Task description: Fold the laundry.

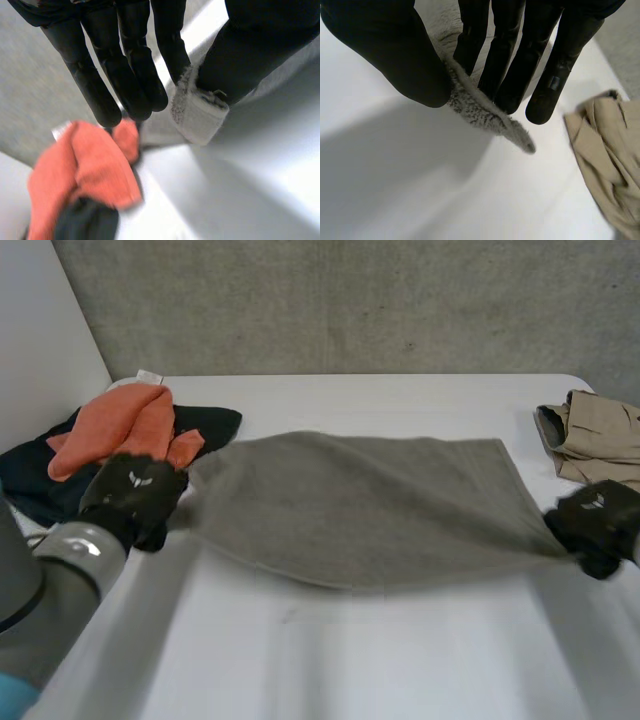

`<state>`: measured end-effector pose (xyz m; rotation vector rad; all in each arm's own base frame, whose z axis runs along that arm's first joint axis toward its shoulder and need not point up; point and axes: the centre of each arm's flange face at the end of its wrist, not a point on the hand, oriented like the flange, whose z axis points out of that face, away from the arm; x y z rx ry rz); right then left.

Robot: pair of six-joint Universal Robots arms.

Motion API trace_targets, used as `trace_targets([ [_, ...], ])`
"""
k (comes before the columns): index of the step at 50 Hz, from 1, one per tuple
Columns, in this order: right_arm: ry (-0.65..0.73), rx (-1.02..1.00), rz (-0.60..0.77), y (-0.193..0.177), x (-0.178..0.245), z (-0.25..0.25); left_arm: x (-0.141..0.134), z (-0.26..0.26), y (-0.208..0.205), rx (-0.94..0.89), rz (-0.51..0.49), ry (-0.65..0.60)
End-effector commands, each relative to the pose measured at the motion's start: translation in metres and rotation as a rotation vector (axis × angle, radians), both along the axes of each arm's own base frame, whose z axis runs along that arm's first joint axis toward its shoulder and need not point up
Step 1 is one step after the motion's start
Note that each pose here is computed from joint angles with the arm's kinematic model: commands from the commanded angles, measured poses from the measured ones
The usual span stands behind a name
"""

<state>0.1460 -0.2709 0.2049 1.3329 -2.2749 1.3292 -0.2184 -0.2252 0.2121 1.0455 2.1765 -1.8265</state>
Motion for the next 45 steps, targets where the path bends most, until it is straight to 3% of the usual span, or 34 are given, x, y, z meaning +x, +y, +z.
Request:
trace_targets([
  [1, 0.167, 0.099, 0.020, 0.035, -0.032, 0.026, 0.025, -0.007, 0.045, 0.240, -0.004, -0.161],
  [7, 0.150, 0.112, 0.008, 0.040, -0.037, 0.030, 0.027, -0.007, 0.057, 0.251, -0.023, -0.205],
  [15, 0.147, 0.058, -0.005, 0.013, -0.042, 0.011, 0.022, -0.004, 0.038, 0.162, -0.019, -0.187],
  [22, 0.075, 0.011, 0.016, -0.016, -0.016, -0.016, 0.006, -0.027, -0.011, 0.079, -0.009, -0.160],
  [27, 0.086, -0.129, -0.003, -0.053, 0.000, -0.024, -0.007, -0.033, -0.048, -0.018, 0.013, -0.135],
  [36, 0.094, -0.295, -0.014, -0.115, 0.022, -0.044, -0.033, -0.054, -0.110, -0.147, 0.133, -0.126],
  [45, 0.092, -0.444, -0.002, -0.161, 0.041, -0.069, -0.062, -0.075, -0.145, -0.248, 0.105, -0.087],
])
